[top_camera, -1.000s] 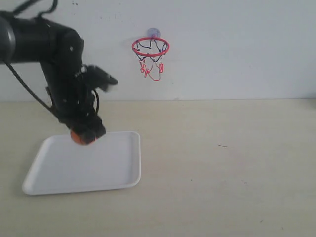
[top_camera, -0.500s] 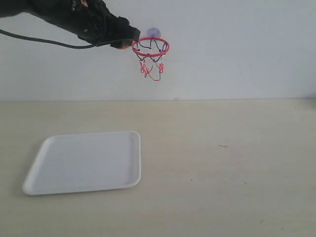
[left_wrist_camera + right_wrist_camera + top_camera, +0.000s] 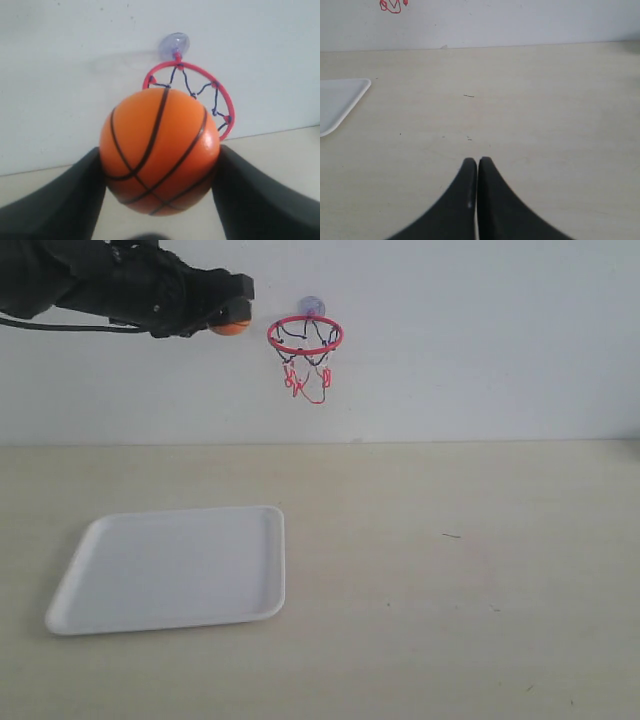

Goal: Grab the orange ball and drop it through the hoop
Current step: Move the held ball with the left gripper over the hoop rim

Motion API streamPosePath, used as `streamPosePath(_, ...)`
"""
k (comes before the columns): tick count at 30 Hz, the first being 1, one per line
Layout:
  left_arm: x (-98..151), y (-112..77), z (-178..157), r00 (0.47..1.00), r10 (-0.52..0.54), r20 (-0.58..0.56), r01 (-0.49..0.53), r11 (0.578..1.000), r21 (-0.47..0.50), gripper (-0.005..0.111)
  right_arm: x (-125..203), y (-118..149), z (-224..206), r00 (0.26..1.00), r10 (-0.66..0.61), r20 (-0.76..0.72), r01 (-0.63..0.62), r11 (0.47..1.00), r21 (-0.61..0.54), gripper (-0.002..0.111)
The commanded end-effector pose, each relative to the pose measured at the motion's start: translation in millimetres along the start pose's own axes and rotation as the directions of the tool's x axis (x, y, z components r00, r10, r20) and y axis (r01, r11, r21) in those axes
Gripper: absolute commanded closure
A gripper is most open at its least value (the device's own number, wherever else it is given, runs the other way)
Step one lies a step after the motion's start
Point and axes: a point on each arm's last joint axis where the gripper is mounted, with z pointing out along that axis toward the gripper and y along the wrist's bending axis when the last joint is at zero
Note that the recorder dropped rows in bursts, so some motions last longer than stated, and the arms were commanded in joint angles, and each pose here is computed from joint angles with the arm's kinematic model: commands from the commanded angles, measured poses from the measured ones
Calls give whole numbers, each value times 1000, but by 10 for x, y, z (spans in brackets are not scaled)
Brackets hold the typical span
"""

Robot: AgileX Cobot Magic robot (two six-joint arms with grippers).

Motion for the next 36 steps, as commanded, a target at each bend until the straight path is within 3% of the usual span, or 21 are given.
streamPosePath(1, -138, 121, 21, 1000, -13, 22, 9, 981, 192, 103, -7, 1, -4, 1000, -4, 9, 4, 1000, -1, 108)
streamPosePath(4, -228, 163, 117, 997, -70, 37, 55, 949, 309, 103, -7, 1, -4, 1000, -4, 9, 4, 1000, -1, 108)
streamPosePath(9, -348, 209, 325, 996, -4, 88, -22, 956, 294, 103, -7, 1, -4, 1000, -4, 9, 4, 1000, -1, 108)
streamPosePath(18, -500, 309, 513, 990, -119, 74, 93, 952, 290, 103, -7, 1, -4, 1000, -4, 9, 4, 1000, -1, 108)
streamPosePath(24, -439, 352, 644, 983, -177, 43, 155, 936, 317, 103, -7, 1, -4, 1000, -4, 9, 4, 1000, -1, 108)
streamPosePath(36, -272, 328, 808, 987, -162, 2, 152, 930, 336, 103, -7, 1, -4, 1000, -4, 9, 4, 1000, -1, 108)
